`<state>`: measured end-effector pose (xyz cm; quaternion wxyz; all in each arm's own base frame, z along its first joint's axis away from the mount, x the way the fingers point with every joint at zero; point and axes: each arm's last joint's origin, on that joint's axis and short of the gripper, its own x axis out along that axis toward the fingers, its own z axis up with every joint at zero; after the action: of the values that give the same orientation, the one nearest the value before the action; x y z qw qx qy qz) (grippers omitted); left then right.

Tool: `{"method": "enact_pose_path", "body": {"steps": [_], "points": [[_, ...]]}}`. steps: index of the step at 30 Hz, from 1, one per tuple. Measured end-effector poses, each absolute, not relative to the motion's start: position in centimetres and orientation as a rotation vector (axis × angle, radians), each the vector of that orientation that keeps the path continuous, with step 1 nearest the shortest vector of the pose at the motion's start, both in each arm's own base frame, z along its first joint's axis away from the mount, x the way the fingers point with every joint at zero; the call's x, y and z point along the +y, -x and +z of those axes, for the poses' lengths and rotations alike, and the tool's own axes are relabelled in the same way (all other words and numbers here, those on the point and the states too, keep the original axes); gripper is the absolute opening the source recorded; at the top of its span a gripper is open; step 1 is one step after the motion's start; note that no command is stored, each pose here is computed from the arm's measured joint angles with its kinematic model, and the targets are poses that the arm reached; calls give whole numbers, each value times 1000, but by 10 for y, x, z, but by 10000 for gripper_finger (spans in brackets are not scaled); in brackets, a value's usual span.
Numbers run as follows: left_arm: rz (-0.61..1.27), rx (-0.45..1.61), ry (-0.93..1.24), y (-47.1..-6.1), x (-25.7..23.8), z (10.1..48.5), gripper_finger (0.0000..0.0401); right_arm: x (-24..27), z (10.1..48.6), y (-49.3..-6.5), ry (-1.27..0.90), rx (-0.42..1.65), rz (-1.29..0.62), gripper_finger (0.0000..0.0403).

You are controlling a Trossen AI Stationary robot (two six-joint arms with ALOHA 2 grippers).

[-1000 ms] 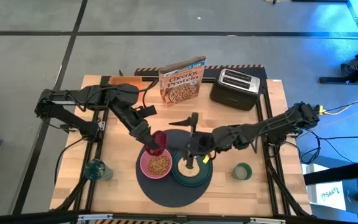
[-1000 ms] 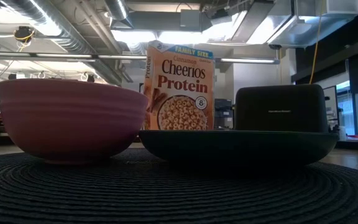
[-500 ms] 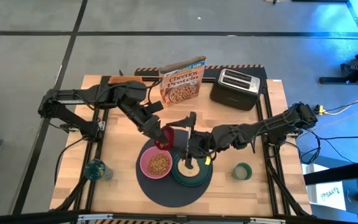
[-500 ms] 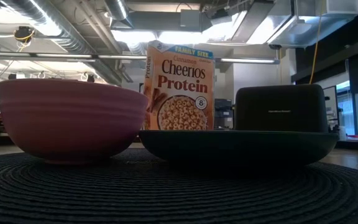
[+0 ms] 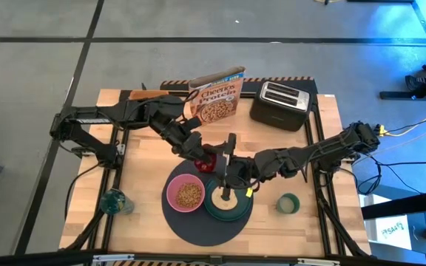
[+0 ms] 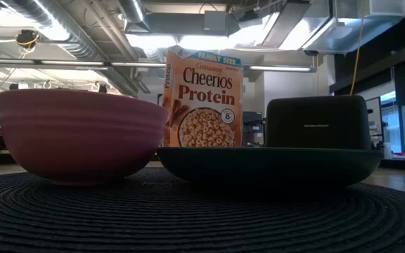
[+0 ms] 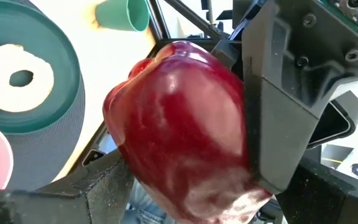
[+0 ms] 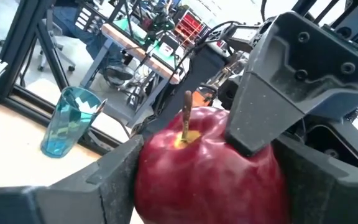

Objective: Arrange a breakfast setting
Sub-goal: Put the apple on the green plate

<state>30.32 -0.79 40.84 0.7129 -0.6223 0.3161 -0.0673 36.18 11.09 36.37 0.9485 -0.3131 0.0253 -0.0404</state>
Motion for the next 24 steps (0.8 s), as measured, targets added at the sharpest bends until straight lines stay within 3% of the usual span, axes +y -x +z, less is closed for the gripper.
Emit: {"method": "enact_pose_path", "body": {"steps": [7, 18, 24], "points": [[-143, 686, 1375, -304, -8, 409, 335, 110, 366, -361, 629, 42, -93, 294], [-149, 564, 1274, -302, -7, 418, 393, 105, 376, -354, 519, 14, -151, 289], [-193, 535, 1264, -303, -9, 423, 396, 102, 387, -345, 505, -1, -182, 289]]}}
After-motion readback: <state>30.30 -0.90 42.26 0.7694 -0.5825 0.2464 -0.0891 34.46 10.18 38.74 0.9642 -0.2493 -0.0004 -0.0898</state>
